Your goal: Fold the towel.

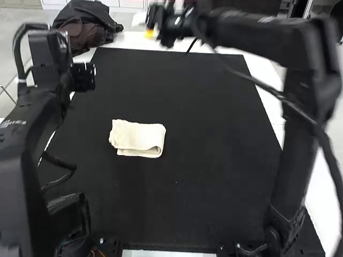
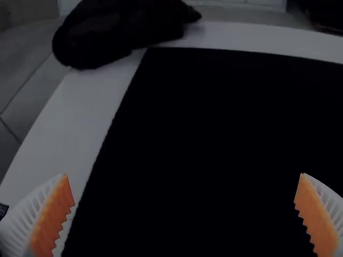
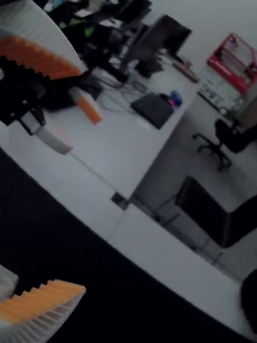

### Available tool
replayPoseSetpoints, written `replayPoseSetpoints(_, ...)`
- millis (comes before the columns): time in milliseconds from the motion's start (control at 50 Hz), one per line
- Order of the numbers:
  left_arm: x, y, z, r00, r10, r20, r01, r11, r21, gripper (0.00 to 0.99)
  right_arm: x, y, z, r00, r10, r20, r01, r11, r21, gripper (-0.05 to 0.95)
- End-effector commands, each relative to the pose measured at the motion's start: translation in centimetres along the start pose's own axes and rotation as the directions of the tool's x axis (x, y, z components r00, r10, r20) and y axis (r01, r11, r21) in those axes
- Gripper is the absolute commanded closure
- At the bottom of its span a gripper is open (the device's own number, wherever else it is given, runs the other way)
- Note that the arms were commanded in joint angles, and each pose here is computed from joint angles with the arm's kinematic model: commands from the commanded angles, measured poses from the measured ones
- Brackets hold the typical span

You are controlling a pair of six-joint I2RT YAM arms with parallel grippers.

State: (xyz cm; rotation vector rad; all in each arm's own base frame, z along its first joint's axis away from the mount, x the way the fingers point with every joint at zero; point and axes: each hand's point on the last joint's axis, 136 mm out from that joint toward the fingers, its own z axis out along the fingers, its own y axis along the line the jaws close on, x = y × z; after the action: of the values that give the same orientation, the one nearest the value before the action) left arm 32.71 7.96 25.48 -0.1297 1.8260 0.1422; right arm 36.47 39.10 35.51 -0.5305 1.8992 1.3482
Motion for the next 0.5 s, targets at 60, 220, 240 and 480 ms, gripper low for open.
replayPoseSetpoints(60, -5.8, -2.1, -3.1, 0.992, -0.033, 0.126, 0.024, 0.9976, 0.065, 0.03, -7.0, 4.5, -8.9, 0.96, -0.193, 0.205, 0.182, 0.981, 0.073, -0.02)
replayPoseSetpoints(220, -8.4, -3.9, -6.3, 0.978, -0.055, 0.202, 0.031, 0.9924, 0.119, 0.03, -10.8, 7.4, -17.9, 0.89, -0.284, 0.356, 0.239, 0.957, 0.164, -0.02)
replayPoseSetpoints(240, -8.7, -4.0, -6.8, 0.975, -0.056, 0.214, 0.03, 0.9918, 0.124, 0.03, -11.0, 7.8, -19.0, 0.879, -0.299, 0.371, 0.248, 0.952, 0.178, -0.02)
replayPoseSetpoints(480, -11.6, -4.8, -12.2, 0.932, -0.092, 0.352, 0.035, 0.9856, 0.165, 0.03, -9.9, 12.2, -30.1, 0.756, -0.42, 0.502, 0.298, 0.904, 0.308, -0.02)
